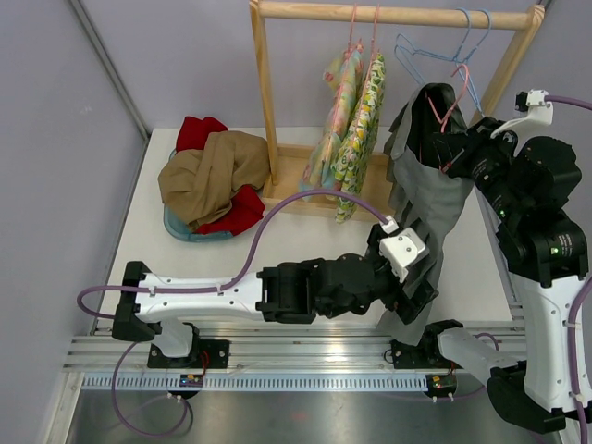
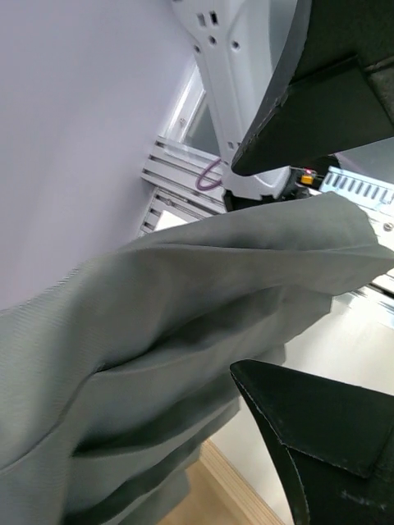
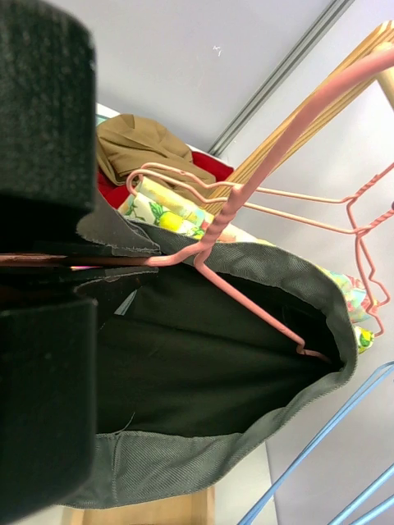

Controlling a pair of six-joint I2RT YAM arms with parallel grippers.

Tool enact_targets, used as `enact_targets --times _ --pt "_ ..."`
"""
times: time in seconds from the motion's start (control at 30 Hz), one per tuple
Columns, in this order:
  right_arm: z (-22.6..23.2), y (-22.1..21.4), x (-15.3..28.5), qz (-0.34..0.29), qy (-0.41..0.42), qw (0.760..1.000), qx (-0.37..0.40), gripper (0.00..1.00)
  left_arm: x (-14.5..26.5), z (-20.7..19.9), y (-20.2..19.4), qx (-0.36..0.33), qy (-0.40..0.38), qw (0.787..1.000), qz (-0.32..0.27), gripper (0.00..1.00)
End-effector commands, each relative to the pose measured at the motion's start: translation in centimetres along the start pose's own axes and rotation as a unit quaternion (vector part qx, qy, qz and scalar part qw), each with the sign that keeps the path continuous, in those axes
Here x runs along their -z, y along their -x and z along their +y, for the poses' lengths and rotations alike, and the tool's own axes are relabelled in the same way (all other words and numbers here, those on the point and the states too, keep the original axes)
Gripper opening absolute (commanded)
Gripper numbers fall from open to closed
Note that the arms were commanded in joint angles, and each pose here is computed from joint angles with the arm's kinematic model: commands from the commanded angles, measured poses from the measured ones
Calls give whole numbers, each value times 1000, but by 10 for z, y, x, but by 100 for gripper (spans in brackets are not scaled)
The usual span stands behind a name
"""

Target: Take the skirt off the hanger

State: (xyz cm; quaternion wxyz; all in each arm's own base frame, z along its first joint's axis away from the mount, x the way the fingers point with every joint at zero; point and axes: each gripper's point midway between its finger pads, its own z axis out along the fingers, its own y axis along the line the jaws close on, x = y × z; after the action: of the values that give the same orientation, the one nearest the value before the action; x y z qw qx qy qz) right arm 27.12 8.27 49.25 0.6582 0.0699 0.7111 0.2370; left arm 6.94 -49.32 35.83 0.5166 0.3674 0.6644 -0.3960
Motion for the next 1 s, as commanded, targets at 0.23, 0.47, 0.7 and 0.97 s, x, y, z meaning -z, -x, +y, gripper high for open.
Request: enact_targets --times 0.23,0.47,0.7,0.97 --pt "20 37 28 -62 30 998 -14 0 0 -21 57 39 -41 992 -114 51" --pt "23 43 33 -66 31 997 -19 0 -4 -29 50 41 -60 991 -111 21" --pt "25 45 30 -70 34 997 -23 0 -3 -34 48 44 -74 990 -109 0" --pt "20 64 15 -99 13 995 -7 0 33 -84 16 14 -119 990 -71 0"
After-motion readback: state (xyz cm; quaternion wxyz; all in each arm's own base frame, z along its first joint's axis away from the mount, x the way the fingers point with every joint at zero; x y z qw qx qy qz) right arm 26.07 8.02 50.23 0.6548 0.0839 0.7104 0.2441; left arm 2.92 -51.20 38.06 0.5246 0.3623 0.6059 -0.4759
